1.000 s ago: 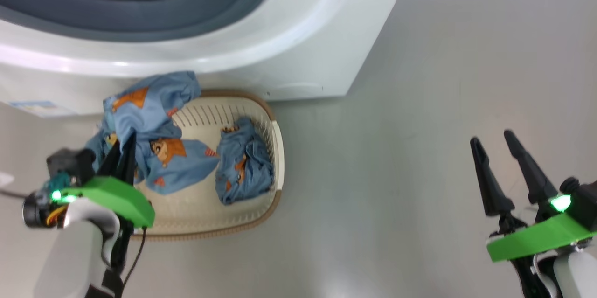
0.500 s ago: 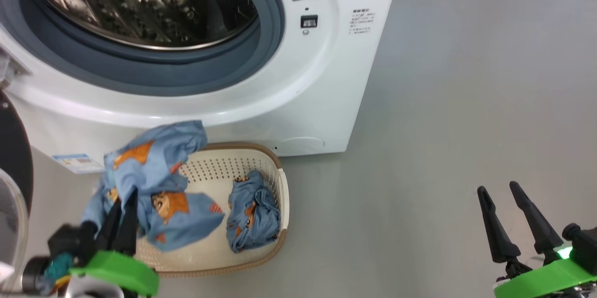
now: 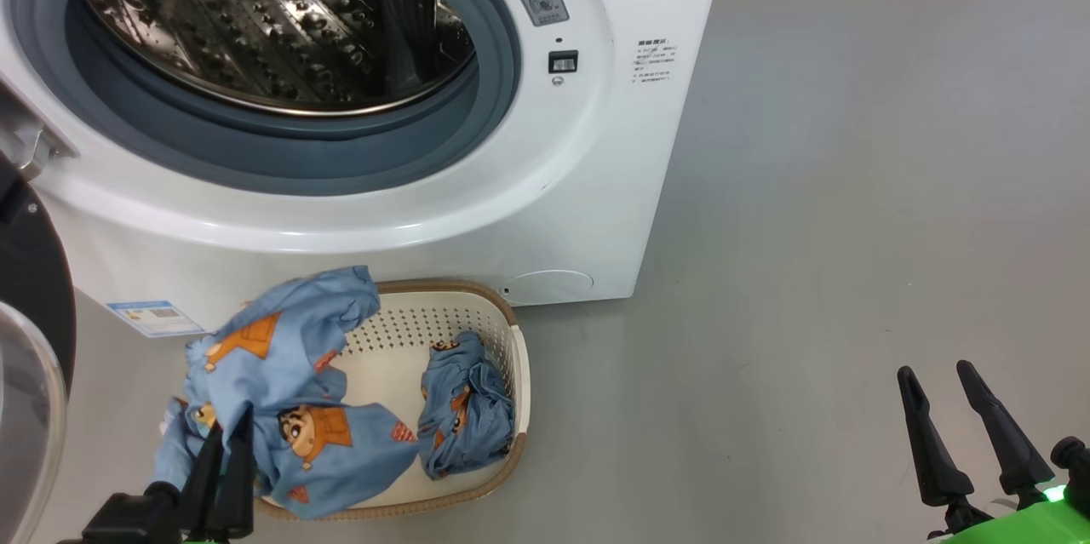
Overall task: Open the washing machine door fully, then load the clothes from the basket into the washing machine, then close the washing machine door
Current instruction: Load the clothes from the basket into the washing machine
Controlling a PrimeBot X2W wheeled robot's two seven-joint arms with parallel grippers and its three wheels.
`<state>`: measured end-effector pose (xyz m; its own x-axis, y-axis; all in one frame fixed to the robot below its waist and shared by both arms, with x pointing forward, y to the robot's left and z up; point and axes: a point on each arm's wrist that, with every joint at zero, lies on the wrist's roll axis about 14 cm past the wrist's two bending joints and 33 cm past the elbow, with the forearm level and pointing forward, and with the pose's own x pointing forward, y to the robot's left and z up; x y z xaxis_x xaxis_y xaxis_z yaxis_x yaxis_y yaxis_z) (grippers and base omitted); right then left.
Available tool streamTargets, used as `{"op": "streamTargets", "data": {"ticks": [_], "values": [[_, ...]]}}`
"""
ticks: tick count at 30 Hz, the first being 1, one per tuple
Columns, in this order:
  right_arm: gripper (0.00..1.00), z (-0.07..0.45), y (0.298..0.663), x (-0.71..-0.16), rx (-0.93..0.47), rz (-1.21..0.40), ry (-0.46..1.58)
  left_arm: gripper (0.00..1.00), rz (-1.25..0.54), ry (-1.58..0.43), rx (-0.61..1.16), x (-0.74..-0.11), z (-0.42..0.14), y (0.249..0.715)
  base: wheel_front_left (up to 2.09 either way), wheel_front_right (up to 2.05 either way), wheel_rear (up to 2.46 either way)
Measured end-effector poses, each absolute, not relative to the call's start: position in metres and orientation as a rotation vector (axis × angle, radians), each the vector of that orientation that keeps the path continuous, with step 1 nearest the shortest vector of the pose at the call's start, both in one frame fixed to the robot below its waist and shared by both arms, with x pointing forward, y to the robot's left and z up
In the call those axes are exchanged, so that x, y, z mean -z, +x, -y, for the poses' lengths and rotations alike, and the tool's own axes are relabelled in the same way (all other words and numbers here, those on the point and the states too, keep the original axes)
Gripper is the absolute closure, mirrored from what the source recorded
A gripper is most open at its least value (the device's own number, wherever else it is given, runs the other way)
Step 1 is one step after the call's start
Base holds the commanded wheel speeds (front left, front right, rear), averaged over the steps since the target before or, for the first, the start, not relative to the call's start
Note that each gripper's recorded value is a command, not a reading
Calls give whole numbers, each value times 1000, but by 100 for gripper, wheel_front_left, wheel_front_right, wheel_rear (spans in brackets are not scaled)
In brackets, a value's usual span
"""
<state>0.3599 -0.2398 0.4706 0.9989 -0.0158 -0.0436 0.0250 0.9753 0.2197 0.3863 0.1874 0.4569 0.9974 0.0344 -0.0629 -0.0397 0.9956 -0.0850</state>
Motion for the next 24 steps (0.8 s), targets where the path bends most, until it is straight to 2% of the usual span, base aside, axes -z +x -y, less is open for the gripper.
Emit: {"op": "streamTargets", "data": {"ticks": [10, 17, 24], "values": [[0, 238, 362, -467, 21, -50, 230, 100, -27, -109, -20, -467, -179, 397, 0, 0, 0], [0, 236, 369, -457, 24, -78, 234, 100, 117, -142, 21, -508, -167, 454, 0, 0, 0], [0, 234, 393, -454, 18, -71, 235, 100, 216, -114, 40, -538, -161, 523, 0, 0, 0]]}}
